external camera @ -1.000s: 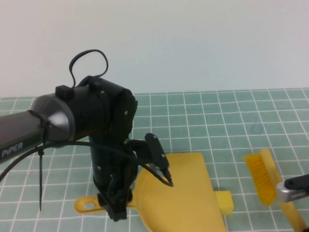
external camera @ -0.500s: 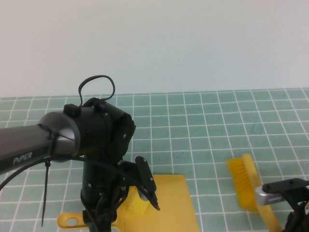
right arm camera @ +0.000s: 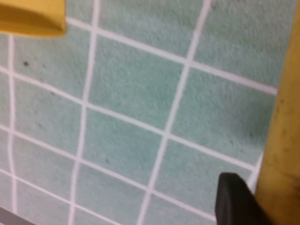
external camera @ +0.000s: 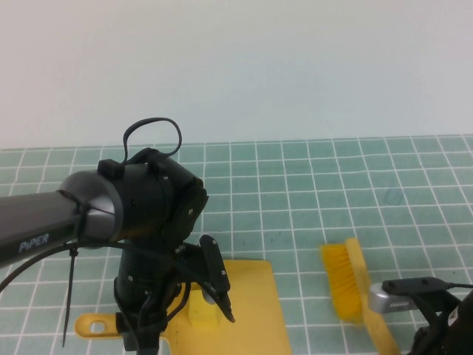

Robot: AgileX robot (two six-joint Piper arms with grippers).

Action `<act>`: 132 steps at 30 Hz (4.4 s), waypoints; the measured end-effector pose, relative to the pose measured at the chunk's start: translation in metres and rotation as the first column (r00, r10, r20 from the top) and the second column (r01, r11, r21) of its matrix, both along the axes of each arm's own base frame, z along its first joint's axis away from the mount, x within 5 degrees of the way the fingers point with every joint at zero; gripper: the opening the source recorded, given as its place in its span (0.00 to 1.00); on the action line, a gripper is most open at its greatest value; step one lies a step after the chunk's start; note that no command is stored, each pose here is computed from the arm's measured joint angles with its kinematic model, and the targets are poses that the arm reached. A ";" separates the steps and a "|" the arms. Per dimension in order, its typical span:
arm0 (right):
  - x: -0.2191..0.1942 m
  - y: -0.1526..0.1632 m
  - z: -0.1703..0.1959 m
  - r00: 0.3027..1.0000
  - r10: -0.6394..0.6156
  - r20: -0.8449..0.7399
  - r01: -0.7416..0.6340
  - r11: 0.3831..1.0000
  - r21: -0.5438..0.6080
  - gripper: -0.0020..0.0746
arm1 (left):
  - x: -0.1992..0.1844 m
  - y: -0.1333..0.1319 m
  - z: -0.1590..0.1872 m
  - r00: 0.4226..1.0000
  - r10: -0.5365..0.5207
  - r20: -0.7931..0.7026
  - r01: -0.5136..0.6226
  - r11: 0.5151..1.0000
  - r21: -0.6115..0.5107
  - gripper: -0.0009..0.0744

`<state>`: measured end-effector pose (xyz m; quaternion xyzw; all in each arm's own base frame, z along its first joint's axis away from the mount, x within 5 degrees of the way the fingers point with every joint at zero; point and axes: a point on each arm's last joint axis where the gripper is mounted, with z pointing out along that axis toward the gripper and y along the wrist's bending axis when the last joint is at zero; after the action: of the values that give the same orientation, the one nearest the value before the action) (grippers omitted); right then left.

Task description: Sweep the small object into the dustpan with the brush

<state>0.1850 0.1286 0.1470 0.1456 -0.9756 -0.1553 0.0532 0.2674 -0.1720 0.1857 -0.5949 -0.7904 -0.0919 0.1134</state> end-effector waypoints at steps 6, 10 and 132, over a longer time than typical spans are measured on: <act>0.001 0.007 0.002 1.000 -0.009 0.012 0.008 0.997 0.077 0.24 | 0.003 -0.003 -0.001 0.999 -0.007 0.034 0.008 1.000 -0.030 0.01; 0.000 0.012 0.004 1.000 0.021 0.013 -0.023 0.989 0.143 0.24 | 0.005 -0.005 -0.002 0.999 -0.004 0.052 0.007 0.998 -0.061 0.01; -0.071 -0.098 0.088 0.446 -0.226 0.866 0.321 0.944 0.081 0.03 | -0.162 0.083 0.147 0.659 0.750 0.049 -0.237 0.269 -0.934 0.01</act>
<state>0.1137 0.0301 0.2349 0.0418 -0.8857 -0.0212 -0.4619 0.1052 -0.0889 0.3330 -0.2257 -0.8668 0.2196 -0.3865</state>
